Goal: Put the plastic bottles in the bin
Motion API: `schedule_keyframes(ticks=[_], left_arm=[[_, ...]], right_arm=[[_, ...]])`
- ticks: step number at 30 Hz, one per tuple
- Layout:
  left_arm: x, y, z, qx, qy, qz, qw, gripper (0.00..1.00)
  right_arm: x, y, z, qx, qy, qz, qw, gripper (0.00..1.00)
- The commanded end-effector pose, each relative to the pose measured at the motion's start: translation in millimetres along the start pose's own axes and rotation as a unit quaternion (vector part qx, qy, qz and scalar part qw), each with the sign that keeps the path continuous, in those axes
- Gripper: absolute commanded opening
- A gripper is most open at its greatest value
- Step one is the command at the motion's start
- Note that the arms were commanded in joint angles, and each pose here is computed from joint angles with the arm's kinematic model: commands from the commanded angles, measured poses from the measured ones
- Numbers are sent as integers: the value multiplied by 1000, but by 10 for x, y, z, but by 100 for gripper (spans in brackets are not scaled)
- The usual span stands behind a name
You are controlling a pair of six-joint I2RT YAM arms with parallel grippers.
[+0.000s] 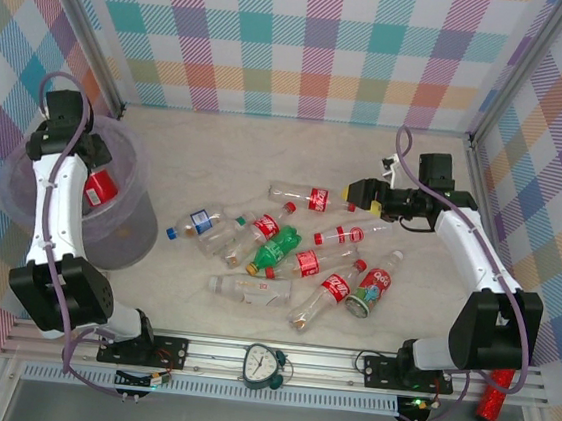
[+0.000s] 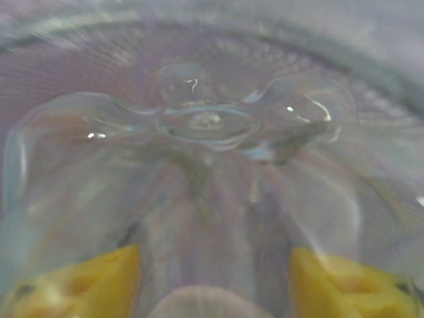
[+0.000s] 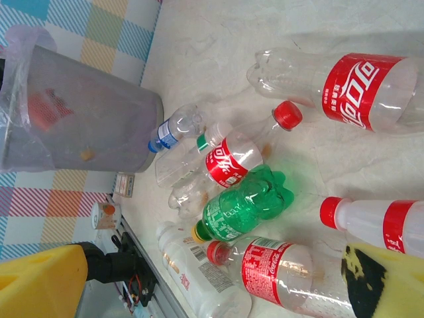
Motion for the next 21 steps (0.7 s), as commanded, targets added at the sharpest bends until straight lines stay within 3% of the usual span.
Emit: schedule_keyframes(ticks=[1, 9, 21], left_arm=[[-65, -99, -166, 22, 12, -24, 999, 0], [-396, -239, -207, 16, 10, -94, 995, 0], [-967, -582, 282, -35, -2, -96, 995, 0]], right_arm=[[-18, -21, -43, 5, 5, -1, 1000, 98], [-60, -54, -46, 6, -4, 1, 1000, 98], [-12, 21, -93, -1, 1, -10, 1000, 98]])
Point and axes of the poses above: each hand's point on the last joint's axis, 136 mm out from that joint toward the fingers, its own y axis back along the fingers, its own x axis along the line the jaws close on, z = x × y, the point moved 2 cm from there along y, back along the fingers, and after that the axes turned 5 degrees about -y, right-handed, at the moved point
